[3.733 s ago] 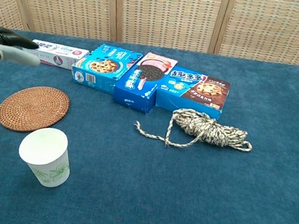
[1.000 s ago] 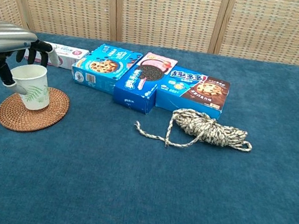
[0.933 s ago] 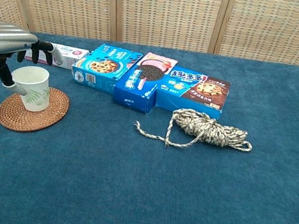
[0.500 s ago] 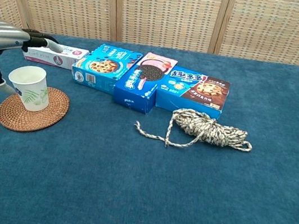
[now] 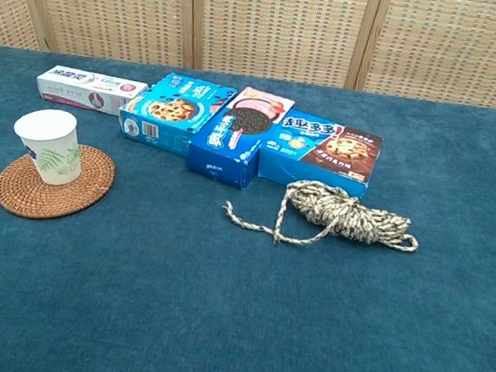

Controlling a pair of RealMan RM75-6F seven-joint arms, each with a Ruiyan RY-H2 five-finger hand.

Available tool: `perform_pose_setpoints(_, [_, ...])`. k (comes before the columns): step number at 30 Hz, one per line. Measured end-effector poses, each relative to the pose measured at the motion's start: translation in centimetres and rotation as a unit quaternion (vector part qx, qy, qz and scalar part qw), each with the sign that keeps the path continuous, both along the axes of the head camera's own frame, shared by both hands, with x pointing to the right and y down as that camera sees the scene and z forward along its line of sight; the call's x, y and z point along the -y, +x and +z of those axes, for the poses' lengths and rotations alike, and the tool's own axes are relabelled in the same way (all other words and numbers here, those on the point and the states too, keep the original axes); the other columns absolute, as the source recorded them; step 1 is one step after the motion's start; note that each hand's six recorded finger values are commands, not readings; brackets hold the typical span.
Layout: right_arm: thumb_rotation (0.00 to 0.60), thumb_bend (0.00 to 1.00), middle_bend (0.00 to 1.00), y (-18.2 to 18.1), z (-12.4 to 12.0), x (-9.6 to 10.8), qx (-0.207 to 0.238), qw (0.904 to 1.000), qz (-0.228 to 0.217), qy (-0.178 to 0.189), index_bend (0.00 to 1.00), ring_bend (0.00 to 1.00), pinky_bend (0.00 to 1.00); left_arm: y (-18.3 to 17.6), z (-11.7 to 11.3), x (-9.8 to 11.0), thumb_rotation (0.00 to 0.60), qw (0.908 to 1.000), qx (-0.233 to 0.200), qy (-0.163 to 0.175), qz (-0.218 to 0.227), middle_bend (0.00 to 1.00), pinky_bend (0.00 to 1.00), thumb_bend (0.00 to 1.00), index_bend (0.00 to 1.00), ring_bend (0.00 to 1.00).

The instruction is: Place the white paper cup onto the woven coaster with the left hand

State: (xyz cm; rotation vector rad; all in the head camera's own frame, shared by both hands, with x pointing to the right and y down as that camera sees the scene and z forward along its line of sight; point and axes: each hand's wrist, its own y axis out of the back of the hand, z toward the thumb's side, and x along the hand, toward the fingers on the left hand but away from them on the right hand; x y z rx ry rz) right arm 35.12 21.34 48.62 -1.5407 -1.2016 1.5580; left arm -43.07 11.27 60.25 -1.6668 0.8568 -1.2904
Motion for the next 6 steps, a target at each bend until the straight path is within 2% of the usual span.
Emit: perform_pose_setpoints(6, [0.6, 0.0, 0.0, 0.1, -0.1, 0.0, 0.002, 1.0, -0.001, 0.001, 0.02, 0.0, 0.0, -3.3, -2.1, -4.7, 0.6, 0.9979, -0.001, 0.014, -0.063, 0.0, 0.0, 0.0, 0.0, 0.0])
